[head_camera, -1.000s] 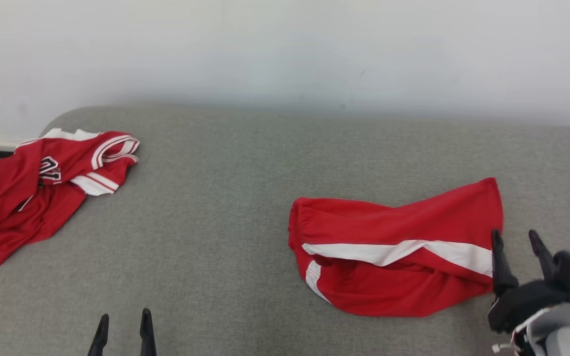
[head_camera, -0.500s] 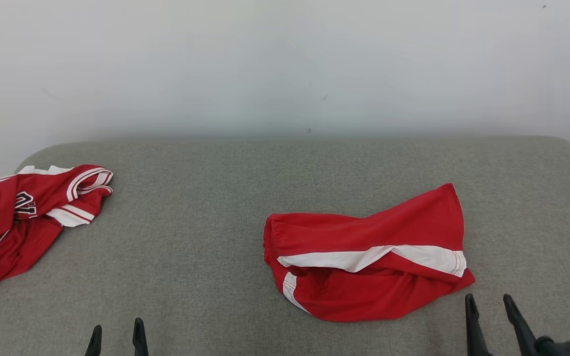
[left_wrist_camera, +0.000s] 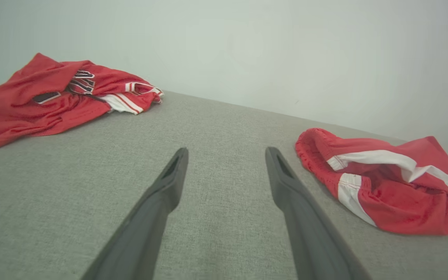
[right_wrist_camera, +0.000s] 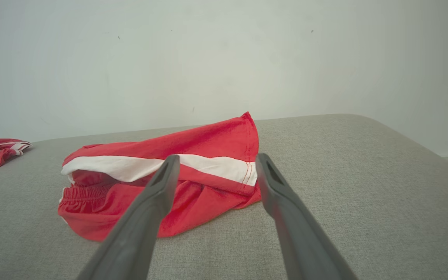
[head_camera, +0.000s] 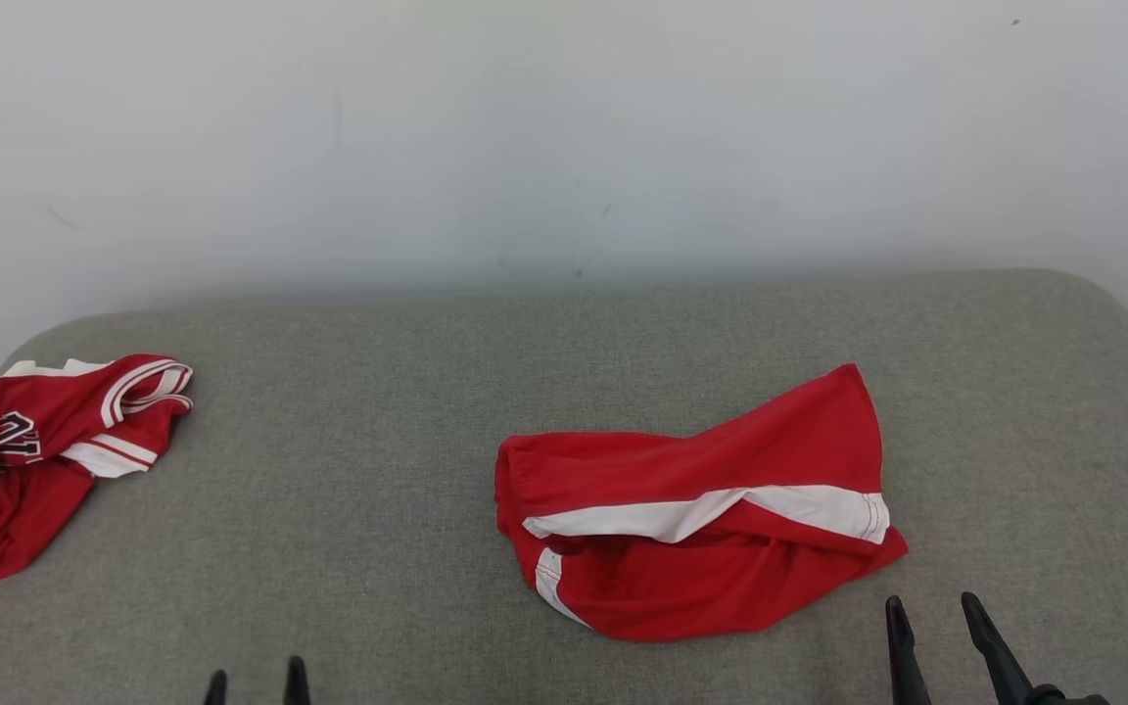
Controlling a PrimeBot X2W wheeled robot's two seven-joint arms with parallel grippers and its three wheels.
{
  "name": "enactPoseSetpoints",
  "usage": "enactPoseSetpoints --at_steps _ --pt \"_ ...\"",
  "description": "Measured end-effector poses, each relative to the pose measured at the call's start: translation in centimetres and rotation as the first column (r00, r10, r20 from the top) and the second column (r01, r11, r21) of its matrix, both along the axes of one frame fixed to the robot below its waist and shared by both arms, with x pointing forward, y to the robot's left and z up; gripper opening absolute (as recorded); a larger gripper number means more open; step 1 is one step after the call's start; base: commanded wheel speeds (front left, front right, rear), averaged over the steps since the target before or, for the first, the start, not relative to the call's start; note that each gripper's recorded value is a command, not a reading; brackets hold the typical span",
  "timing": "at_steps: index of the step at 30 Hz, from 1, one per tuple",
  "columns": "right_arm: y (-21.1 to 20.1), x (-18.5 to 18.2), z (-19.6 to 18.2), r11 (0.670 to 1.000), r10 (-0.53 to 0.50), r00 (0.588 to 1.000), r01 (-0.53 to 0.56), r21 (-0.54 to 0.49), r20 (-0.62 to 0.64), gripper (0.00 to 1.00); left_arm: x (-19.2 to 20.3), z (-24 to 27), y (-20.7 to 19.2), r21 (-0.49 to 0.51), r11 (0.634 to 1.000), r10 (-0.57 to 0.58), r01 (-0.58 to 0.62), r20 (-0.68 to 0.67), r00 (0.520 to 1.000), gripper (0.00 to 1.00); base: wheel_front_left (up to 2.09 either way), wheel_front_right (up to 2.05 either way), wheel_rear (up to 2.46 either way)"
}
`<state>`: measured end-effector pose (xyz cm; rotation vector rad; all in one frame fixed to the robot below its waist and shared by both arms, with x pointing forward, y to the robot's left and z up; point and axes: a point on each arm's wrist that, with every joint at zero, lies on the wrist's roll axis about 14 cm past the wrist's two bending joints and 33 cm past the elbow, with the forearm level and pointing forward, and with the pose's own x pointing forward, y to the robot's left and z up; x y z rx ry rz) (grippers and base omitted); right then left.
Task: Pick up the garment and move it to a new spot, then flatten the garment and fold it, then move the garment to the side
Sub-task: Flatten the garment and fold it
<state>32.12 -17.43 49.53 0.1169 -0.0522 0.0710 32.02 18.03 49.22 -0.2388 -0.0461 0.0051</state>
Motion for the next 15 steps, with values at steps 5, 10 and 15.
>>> enactPoseSetpoints --at_steps 5,10,15 --pt "0.2 0.0 -0.1 1.000 0.003 1.000 -0.003 0.007 -0.004 1.00 1.2 -2.6 -2.9 -0.022 0.994 -0.106 0.105 -0.079 0.991 1.00 0.00 0.00 0.00" --pt "0.0 -0.2 -0.3 1.000 -0.008 1.000 0.008 0.009 -0.013 1.00 4.8 -3.0 -6.0 0.005 0.974 -0.225 0.227 -0.115 0.968 1.00 0.00 0.00 0.00" --pt "-1.2 -0.7 -0.5 0.999 -0.048 0.999 0.048 0.011 -0.022 1.00 7.7 -3.4 -8.4 0.041 0.946 -0.312 0.322 -0.154 0.937 1.00 0.00 0.00 0.00"
